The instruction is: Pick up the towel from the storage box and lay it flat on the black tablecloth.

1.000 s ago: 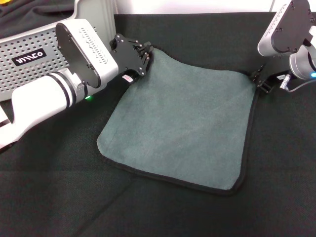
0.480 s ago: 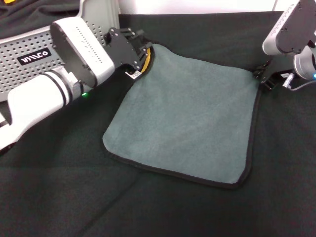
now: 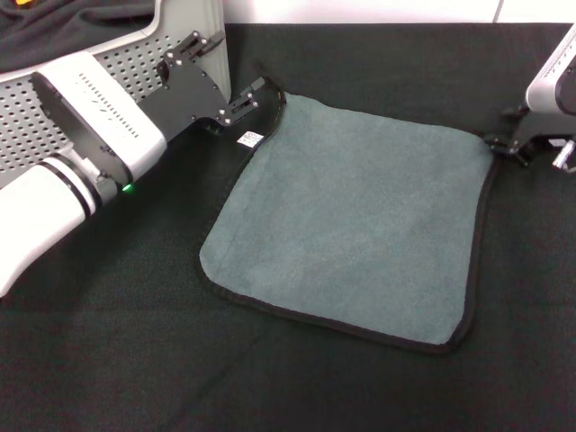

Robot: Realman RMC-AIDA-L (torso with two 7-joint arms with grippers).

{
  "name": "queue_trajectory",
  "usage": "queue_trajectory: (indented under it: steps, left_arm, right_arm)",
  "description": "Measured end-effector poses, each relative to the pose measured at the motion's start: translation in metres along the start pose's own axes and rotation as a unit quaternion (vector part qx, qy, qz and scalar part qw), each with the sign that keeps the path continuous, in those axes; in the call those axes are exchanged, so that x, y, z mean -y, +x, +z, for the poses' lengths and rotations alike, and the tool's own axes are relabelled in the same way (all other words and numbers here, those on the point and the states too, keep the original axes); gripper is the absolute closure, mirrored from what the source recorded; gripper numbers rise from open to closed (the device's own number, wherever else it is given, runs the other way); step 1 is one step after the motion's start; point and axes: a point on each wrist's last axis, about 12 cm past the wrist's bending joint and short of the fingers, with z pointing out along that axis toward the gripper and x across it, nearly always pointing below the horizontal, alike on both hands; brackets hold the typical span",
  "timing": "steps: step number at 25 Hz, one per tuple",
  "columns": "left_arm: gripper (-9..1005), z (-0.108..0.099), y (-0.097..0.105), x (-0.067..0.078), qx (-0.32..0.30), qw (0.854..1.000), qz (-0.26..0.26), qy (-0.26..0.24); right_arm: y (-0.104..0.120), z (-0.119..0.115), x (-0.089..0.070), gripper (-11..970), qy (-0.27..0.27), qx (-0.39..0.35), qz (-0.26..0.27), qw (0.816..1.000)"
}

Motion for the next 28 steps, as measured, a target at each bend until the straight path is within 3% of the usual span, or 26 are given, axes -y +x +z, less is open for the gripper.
queue_trajectory:
  steps: [6, 10, 14, 15, 21, 28]
  left_arm:
    - [220, -0.019, -0.003, 0.001, 0.053, 0.998, -0.030, -0.025]
    - [159, -0.048, -0.005, 0.001, 0.117, 0.988, -0.085, -0.046]
    - [114, -0.082, 0.000, 0.003, 0.146, 0.980, -0.117, -0.068]
    - [103, -0.088, 0.000, 0.003, 0.152, 0.978, -0.124, -0.073]
    - [103, -0.116, 0.004, -0.001, 0.176, 0.958, -0.215, -0.069]
    - [103, -0.148, 0.002, 0.003, 0.201, 0.938, -0.283, -0.019]
  right_arm:
    - [-0.024, -0.034, -0.006, 410, 0.064, 0.074, -0.066, 0.993]
    - [-0.036, -0.062, -0.014, 273, 0.104, 0.128, -0.089, 0.982]
    - [-0.047, -0.070, -0.029, 118, 0.109, 0.168, -0.107, 0.974]
    - [-0.050, -0.070, -0.032, 79, 0.105, 0.177, -0.110, 0.972]
    - [-0.055, -0.073, -0.050, 74, 0.075, 0.229, -0.099, 0.965]
    - [-0.035, -0.098, -0.074, 74, -0.066, 0.339, -0.073, 0.936]
